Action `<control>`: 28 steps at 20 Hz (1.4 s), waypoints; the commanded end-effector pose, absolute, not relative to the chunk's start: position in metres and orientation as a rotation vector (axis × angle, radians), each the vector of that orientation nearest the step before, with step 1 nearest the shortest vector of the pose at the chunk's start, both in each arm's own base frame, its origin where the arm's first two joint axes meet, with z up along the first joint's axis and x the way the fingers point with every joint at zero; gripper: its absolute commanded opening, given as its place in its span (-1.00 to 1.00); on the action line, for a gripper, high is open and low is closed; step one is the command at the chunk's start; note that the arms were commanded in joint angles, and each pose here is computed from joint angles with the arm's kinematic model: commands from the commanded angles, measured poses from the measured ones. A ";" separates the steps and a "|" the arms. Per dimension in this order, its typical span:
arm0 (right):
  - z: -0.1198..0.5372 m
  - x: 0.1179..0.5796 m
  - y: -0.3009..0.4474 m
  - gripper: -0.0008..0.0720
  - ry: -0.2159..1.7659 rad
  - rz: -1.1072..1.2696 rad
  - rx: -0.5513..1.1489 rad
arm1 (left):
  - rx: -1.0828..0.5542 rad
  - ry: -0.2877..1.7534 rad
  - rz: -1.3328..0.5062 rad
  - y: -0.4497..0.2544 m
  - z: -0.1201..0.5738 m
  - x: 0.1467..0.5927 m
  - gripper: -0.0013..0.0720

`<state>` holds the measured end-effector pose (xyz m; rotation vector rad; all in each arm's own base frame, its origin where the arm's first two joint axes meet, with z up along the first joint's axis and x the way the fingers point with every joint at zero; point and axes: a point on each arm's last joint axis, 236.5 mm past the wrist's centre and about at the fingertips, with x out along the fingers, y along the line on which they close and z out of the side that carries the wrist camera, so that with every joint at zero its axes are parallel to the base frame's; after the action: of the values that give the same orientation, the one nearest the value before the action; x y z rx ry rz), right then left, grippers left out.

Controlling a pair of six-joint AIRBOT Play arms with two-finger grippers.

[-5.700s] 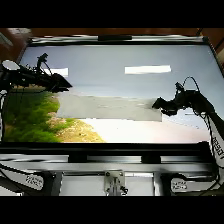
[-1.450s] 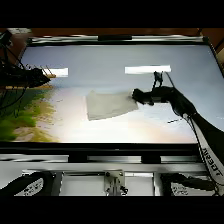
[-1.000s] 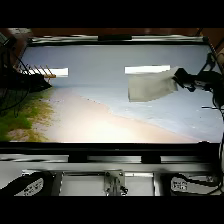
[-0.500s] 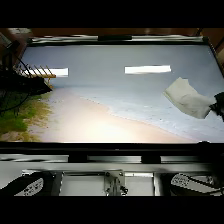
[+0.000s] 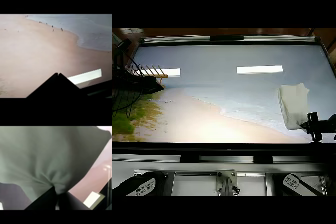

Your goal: Fold the shirts.

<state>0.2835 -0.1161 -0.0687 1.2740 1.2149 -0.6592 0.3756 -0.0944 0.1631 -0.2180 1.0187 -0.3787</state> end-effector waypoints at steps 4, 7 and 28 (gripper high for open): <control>-0.023 0.290 -0.130 0.49 1.119 -0.607 1.136 | -0.184 1.003 -0.395 -0.094 0.164 0.377 -0.87; 0.057 0.312 -0.176 0.48 0.898 -0.690 1.042 | -0.184 0.988 -0.391 -0.094 0.166 0.380 -0.88; 0.043 0.352 0.078 0.64 1.373 0.108 0.121 | 0.135 1.362 -0.315 -0.139 0.054 0.365 0.71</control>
<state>0.3543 0.0754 0.0453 0.1299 1.3585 0.1032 0.3608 -0.1306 0.0525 0.1802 1.3852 -0.3104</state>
